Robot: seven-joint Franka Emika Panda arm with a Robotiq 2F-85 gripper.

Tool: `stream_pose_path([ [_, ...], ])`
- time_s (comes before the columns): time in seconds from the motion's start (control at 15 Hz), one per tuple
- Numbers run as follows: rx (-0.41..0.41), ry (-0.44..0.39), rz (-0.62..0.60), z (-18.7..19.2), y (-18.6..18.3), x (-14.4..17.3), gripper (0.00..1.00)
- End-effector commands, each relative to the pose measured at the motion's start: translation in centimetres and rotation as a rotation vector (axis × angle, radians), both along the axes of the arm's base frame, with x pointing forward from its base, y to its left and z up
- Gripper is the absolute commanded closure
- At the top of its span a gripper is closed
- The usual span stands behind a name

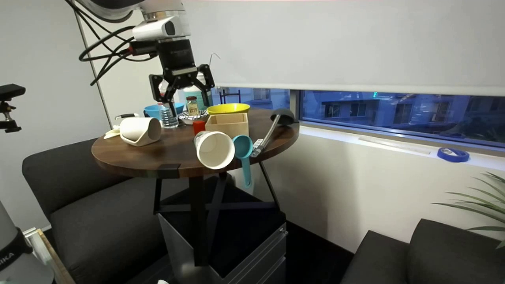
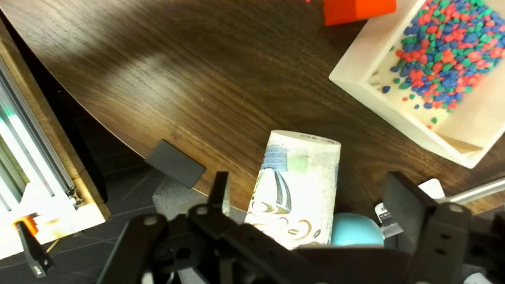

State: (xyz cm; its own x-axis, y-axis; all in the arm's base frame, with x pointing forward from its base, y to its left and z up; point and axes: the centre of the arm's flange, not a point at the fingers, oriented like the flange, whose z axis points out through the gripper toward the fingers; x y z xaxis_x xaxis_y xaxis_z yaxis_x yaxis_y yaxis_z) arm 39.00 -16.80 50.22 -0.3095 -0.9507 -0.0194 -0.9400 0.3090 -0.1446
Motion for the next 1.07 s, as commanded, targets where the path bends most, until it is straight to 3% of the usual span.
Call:
stream_pose_path([
  [0.0,0.017,-0.001,-0.051,1.9,-2.4,-0.6,0.00],
  [0.6,0.112,0.102,-0.326,-0.3,-6.2,-3.7,0.00],
  [1.0,0.159,0.096,-0.570,-2.3,-8.1,-4.2,0.00],
])
